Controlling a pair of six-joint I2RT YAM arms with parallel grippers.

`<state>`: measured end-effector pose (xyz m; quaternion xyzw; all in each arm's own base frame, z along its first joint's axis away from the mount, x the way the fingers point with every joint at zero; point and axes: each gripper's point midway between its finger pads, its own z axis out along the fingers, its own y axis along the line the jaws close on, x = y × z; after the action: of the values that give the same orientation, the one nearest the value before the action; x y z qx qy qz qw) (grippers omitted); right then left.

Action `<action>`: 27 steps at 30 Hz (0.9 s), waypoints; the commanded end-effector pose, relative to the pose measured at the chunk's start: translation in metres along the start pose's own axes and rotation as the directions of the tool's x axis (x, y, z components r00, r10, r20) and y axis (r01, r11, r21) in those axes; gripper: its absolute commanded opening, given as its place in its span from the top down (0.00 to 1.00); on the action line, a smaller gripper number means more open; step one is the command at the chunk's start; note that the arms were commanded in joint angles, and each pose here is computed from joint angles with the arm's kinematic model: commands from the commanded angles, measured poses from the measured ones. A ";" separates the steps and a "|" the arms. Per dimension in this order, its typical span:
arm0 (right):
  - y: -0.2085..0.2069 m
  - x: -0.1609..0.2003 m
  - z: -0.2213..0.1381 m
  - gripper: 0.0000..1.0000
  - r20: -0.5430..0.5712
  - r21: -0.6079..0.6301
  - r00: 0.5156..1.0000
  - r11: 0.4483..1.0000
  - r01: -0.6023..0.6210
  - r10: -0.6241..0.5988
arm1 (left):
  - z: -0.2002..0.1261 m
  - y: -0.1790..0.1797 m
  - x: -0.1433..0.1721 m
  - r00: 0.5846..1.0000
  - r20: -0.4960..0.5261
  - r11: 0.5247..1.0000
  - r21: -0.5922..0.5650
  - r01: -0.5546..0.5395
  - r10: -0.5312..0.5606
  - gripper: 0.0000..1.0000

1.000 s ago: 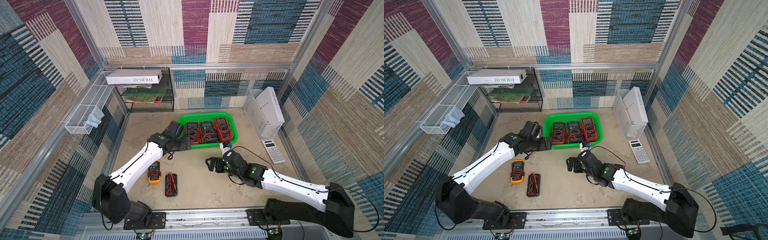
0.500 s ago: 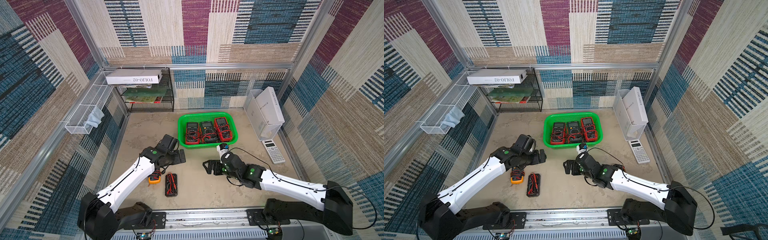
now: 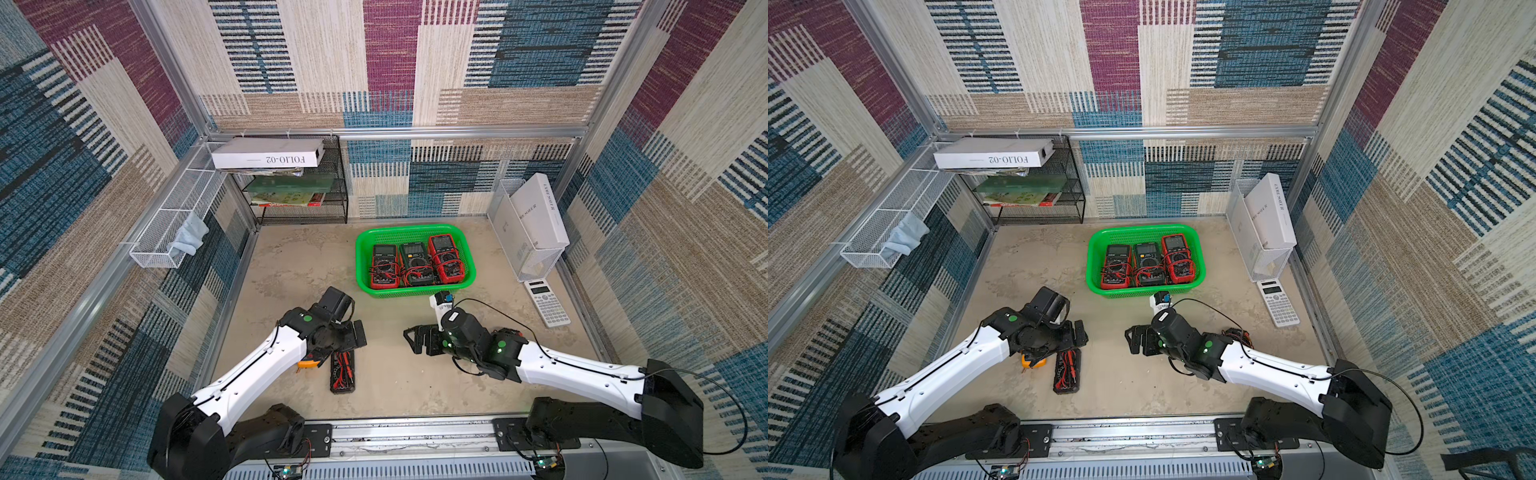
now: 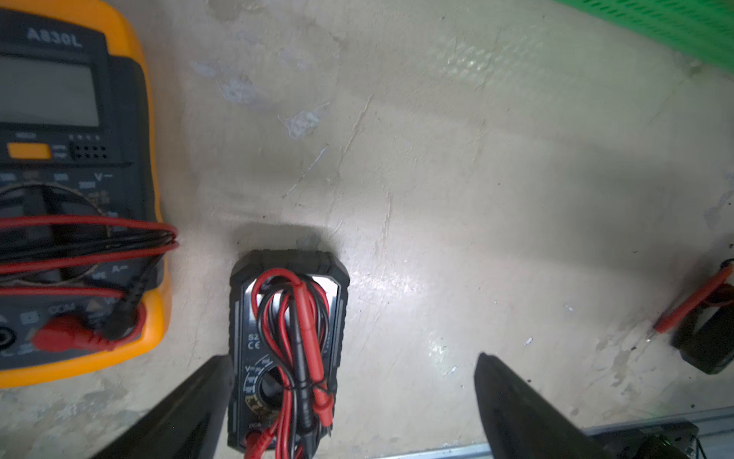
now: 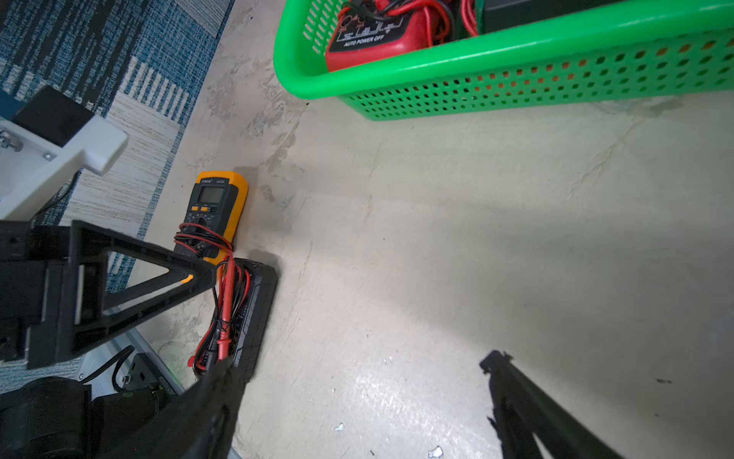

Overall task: Put the multimeter into the basket
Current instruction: Pick up the multimeter from the center of the board.

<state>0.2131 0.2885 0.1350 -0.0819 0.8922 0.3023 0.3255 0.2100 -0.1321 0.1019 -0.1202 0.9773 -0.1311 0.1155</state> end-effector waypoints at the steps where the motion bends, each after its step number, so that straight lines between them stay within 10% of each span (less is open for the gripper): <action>1: 0.007 -0.001 0.005 0.00 -0.002 -0.026 1.000 0.999 0.025 -0.025 | -0.002 0.011 0.012 0.999 -0.033 0.999 -0.031 0.017 -0.018 0.00; 27: 0.014 0.006 0.014 0.00 -0.041 -0.034 0.999 0.999 0.022 -0.024 | 0.003 0.051 0.051 0.993 -0.089 0.991 -0.116 0.068 -0.079 0.00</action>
<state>0.2093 0.3054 0.1242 -0.1072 0.8959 0.3059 0.3039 0.1549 -0.1018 0.0773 -0.1511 0.9817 -0.0968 0.0634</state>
